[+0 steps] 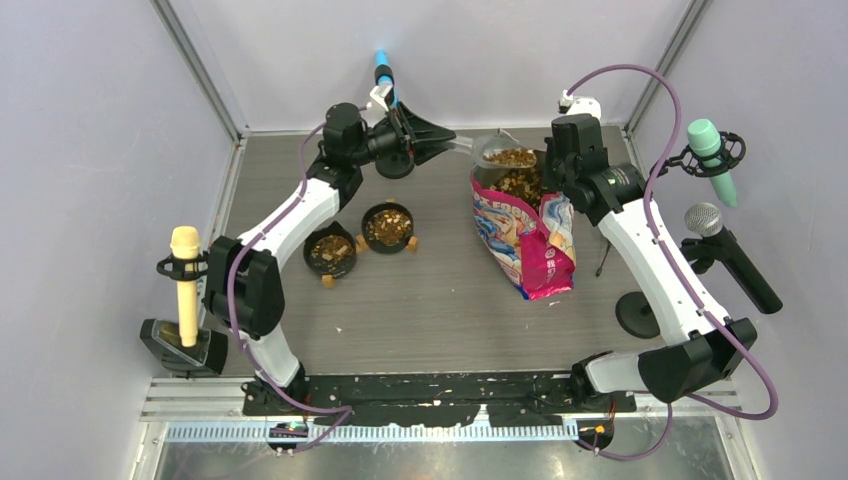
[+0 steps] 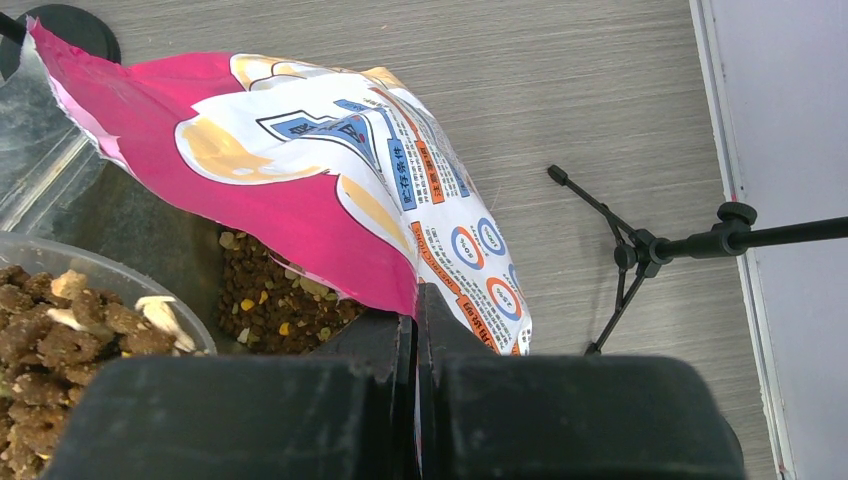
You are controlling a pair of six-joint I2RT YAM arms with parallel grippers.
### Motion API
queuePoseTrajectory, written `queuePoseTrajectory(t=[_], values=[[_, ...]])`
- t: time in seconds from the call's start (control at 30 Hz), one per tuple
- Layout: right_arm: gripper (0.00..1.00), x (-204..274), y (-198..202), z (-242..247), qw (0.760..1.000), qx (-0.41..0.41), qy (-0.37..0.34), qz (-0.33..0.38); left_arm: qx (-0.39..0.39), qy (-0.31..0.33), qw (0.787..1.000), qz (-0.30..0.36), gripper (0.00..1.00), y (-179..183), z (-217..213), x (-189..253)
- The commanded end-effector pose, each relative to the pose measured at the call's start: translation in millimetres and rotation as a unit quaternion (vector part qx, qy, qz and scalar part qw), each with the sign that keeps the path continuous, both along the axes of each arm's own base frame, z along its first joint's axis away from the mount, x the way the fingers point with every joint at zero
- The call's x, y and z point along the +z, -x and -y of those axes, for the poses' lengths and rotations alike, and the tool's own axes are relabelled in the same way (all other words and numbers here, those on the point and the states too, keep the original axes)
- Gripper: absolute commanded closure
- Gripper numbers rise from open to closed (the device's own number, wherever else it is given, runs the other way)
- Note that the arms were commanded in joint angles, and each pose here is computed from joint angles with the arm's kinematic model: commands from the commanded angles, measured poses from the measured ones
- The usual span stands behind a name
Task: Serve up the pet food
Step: Pour the pet food into the pet food bowl.
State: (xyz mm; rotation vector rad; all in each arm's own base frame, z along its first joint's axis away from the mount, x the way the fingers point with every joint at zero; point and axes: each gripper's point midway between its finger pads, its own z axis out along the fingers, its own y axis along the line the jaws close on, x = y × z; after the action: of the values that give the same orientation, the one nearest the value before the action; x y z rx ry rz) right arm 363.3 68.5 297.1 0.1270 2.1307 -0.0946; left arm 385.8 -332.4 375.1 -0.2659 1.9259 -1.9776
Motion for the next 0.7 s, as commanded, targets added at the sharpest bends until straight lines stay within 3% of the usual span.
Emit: queuePoseTrajectory(t=[0.0, 0.3, 0.67], values=[[0.95, 19.7, 7.4, 8.8, 0.999, -0.019, -0.008, 0.027, -0.003, 0.040, 0.998, 0.047, 1.00, 12.7, -12.0, 37.0], [0.95, 20.5, 8.1, 9.8, 0.999, -0.021, -0.012, 0.028, 0.004, 0.086, 0.995, 0.046, 1.00, 10.3, -22.5, 52.3], [0.95, 20.4, 8.4, 9.3, 0.999, -0.021, -0.015, 0.028, 0.032, 0.089, 0.994, 0.057, 1.00, 12.7, -27.9, 74.0]])
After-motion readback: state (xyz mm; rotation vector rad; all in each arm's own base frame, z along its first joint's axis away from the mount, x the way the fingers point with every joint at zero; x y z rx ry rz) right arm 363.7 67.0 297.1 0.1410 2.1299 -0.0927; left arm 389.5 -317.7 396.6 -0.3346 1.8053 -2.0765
